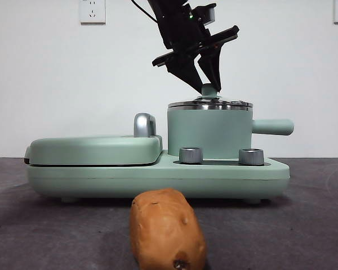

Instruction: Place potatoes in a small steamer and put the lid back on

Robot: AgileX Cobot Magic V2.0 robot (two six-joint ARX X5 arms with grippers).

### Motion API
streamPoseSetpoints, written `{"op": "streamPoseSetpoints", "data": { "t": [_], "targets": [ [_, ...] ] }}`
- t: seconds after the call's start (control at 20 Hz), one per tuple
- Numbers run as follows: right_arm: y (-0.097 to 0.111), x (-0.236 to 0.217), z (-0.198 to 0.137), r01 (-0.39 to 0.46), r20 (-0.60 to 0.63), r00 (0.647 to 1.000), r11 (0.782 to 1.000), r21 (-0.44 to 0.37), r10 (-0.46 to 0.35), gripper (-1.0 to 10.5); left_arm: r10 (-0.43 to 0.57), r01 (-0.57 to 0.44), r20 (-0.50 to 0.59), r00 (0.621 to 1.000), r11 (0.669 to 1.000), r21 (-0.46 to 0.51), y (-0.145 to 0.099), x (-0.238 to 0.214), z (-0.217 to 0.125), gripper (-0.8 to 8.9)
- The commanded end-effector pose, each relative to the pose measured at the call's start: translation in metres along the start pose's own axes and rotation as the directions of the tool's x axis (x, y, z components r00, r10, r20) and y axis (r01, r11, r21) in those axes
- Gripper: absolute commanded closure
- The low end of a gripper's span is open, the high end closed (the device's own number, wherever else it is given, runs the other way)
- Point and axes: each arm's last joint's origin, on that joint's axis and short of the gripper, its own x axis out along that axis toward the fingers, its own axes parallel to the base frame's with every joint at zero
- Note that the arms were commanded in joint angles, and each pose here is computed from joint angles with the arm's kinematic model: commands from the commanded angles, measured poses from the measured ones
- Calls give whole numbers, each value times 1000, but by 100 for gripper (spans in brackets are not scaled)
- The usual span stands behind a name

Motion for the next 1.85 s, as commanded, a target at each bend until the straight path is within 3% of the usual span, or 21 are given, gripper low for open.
{"op": "streamPoseSetpoints", "data": {
  "t": [0.05,0.3,0.65,0.85,1.15,1.3,1.6,1.85],
  "targets": [
    [2,-1,5,-7,13,1000,1000,-12,7,433,-6,6,12,1000,1000,6,-3,8,2,805],
    [2,-1,4,-7,12,1000,1000,-10,7,433,2,-3,38,999,1000,6,-3,-4,10,805],
    [2,-1,4,-6,8,1000,1000,-7,6,433,19,-17,126,992,1000,-12,3,-60,35,805],
    [4,2,2,19,-17,1000,1000,0,-19,433,101,-96,115,988,994,-47,21,-83,36,805],
    [24,32,-4,62,-142,988,998,-9,-62,433,205,-193,84,975,972,-133,70,-111,30,805],
    [39,62,-14,77,-261,962,997,-9,-77,433,255,-236,90,963,954,-183,96,-127,27,805],
    [74,135,-43,121,-464,879,993,-15,-115,433,327,-298,78,942,919,-258,135,-142,18,805],
    [101,193,-59,126,-577,803,989,-81,-150,433,370,-333,74,926,894,-301,159,-150,13,805]
  ]
}}
